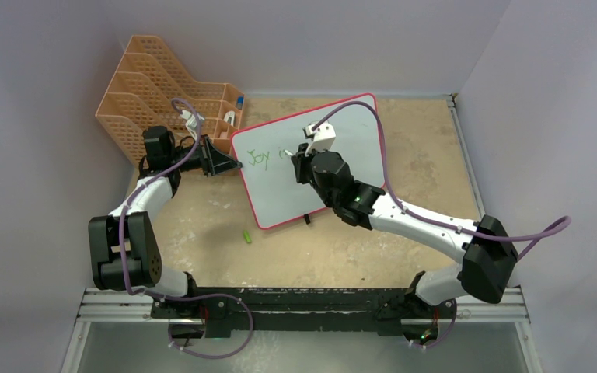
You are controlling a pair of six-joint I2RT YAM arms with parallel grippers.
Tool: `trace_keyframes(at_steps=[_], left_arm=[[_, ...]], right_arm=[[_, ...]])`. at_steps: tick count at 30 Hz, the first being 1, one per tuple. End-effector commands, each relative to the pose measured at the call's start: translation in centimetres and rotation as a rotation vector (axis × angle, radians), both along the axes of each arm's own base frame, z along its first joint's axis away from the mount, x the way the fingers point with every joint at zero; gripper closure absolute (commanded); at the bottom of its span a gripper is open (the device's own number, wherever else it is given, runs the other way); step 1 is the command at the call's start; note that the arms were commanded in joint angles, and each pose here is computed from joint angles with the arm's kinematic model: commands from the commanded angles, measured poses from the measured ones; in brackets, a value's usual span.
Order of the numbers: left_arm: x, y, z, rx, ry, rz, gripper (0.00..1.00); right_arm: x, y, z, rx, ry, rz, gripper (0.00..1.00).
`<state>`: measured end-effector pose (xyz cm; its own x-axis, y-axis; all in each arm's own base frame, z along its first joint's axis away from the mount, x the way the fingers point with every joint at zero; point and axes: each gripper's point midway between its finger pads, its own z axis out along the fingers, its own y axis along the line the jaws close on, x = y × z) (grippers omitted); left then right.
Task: Write a sentence on the whiteboard
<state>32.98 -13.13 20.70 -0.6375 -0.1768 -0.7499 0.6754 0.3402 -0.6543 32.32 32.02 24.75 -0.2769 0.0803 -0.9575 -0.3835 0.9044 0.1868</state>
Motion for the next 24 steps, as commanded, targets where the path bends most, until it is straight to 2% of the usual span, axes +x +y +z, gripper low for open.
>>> trace_keyframes(at_steps=[1, 24], left_arm=[[-0.3, -0.5, 1.7, 0.007, -0.073, -0.033, 1.00], [-0.3, -0.5, 1.6, 0.009, -0.071, -0.029, 1.00]], right_arm=[[1.3, -1.0, 2.7, 0.033, -0.059, -0.069, 1.00], [0.6, -2.4, 0.8, 0.022, 0.000, -0.083, 1.00]])
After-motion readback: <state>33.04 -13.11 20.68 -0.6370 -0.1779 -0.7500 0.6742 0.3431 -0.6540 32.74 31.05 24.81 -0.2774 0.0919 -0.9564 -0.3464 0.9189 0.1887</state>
